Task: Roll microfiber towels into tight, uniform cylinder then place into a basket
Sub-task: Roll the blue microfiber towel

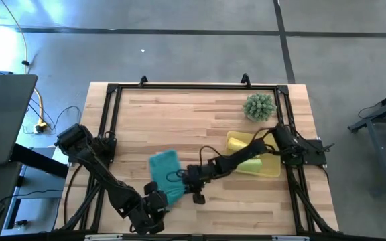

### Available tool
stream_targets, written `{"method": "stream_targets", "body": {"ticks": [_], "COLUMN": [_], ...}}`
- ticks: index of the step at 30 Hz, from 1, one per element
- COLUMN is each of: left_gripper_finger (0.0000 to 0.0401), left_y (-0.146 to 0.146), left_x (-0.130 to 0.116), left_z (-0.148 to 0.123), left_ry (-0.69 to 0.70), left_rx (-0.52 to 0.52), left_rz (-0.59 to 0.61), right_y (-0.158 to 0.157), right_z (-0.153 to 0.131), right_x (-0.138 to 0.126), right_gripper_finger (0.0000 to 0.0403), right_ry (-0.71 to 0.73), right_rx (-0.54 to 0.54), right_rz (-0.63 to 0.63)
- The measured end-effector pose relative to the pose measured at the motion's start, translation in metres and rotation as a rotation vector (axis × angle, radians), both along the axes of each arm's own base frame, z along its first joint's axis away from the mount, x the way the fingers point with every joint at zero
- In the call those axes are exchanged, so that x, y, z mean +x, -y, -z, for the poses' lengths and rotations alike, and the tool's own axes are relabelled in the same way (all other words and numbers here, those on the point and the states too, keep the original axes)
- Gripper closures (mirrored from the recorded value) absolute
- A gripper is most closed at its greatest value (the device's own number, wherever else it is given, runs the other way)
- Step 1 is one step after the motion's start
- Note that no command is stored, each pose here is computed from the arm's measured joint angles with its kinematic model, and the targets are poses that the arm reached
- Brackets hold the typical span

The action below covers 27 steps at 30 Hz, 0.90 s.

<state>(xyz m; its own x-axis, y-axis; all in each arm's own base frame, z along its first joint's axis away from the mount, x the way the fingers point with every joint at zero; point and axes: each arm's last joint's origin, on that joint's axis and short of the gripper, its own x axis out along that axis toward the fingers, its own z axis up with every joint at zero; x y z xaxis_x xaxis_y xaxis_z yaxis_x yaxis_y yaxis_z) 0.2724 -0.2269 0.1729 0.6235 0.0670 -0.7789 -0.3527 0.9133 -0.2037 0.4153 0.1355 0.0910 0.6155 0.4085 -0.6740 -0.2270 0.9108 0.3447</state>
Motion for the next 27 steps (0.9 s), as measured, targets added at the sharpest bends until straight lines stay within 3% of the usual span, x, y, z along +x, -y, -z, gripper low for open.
{"method": "stream_targets", "body": {"ticks": [6,12,18,23,27], "left_gripper_finger": [0.027,0.027,0.027,0.027,0.027], "left_y": [0.0,0.0,0.001,-0.004,-0.01], "left_x": [0.001,0.001,0.004,0.001,0.0], "left_z": [0.001,0.001,0.017,0.029,0.03], "left_ry": [0.018,0.016,-0.025,-0.064,-0.088], "left_rx": [0.091,0.191,0.299,0.404,0.415], "left_rz": [0.066,0.162,0.211,0.168,0.117], "right_y": [0.02,0.037,0.045,0.048,0.049], "right_z": [-0.003,-0.007,-0.004,0.001,0.002], "right_x": [0.007,0.012,0.012,0.009,0.008], "right_gripper_finger": [0.0399,0.0399,0.04,0.04,0.04], "right_ry": [-0.127,-0.198,-0.24,-0.263,-0.263], "right_rx": [0.295,0.45,0.441,0.364,0.324], "right_rz": [0.06,0.103,0.203,0.28,0.304]}}
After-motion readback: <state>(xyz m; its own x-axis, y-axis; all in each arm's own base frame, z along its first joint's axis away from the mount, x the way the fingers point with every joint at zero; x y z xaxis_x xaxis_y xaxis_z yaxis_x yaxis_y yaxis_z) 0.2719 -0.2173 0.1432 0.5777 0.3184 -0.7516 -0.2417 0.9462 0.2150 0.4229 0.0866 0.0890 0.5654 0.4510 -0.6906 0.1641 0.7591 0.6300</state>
